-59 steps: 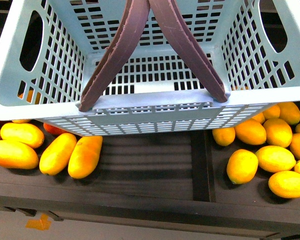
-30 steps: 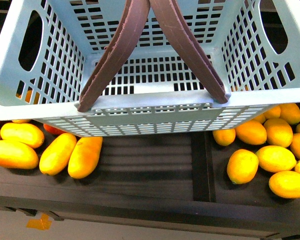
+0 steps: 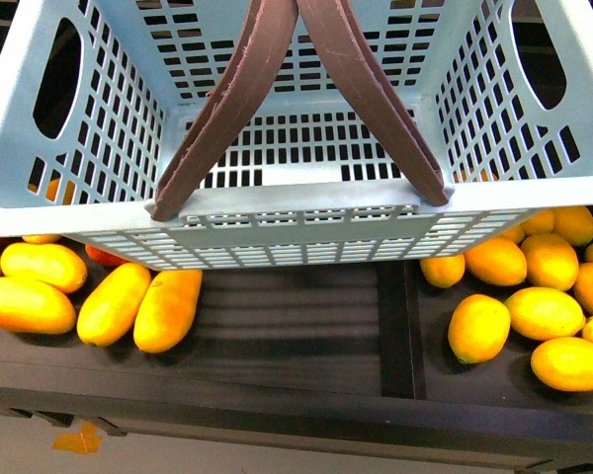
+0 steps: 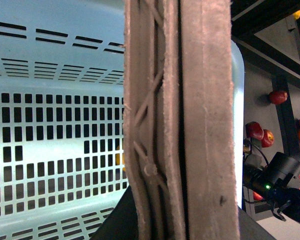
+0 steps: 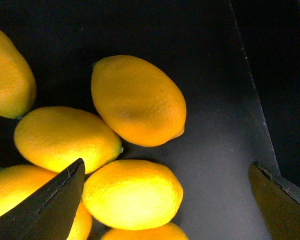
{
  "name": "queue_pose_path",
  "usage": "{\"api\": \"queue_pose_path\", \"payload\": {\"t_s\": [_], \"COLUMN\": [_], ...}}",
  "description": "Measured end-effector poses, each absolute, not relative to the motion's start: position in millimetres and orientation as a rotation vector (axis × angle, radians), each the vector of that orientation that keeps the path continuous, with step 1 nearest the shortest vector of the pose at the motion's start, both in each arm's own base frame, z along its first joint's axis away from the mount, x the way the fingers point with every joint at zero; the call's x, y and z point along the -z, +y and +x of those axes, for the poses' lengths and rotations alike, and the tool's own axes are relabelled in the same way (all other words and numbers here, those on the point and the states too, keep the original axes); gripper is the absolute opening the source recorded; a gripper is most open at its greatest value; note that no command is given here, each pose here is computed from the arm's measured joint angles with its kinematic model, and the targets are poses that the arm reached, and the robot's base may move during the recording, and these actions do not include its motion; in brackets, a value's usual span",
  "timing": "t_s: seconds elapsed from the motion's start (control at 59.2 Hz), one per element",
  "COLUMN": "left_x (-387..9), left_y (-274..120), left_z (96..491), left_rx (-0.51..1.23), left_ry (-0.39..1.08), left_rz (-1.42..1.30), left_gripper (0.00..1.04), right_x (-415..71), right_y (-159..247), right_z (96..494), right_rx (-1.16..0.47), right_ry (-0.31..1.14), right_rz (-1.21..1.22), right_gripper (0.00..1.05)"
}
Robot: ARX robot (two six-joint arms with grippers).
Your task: Pick lemon and mango into basket
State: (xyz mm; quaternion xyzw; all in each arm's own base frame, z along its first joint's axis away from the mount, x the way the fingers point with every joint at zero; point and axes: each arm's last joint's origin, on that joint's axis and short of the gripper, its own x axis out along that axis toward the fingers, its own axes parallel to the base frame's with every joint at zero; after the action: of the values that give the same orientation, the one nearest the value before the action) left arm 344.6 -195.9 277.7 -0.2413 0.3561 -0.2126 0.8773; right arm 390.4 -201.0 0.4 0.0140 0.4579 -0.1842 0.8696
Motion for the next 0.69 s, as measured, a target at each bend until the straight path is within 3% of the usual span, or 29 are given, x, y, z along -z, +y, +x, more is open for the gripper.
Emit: {"api": "queue_pose_path", "payload": {"t_s": [0.372,0.693], "left_x": [-278,-278], "left_y": [-196,-196], "left_z": [345,345], "left_rx": [0.444,0.443], "left_ry": [0.743,0.743], "left_rz": [-0.503,-0.503], "left_gripper": [0.17,0.17], "right_x": [19,23], "right_y": [-212,-223], "right_z": [409,420], "right_rx": [0.241,0.217], "right_ry": [0.987,0.988], "right_rz": [0.051,0.038], "right_gripper": [0.96,0.96]}}
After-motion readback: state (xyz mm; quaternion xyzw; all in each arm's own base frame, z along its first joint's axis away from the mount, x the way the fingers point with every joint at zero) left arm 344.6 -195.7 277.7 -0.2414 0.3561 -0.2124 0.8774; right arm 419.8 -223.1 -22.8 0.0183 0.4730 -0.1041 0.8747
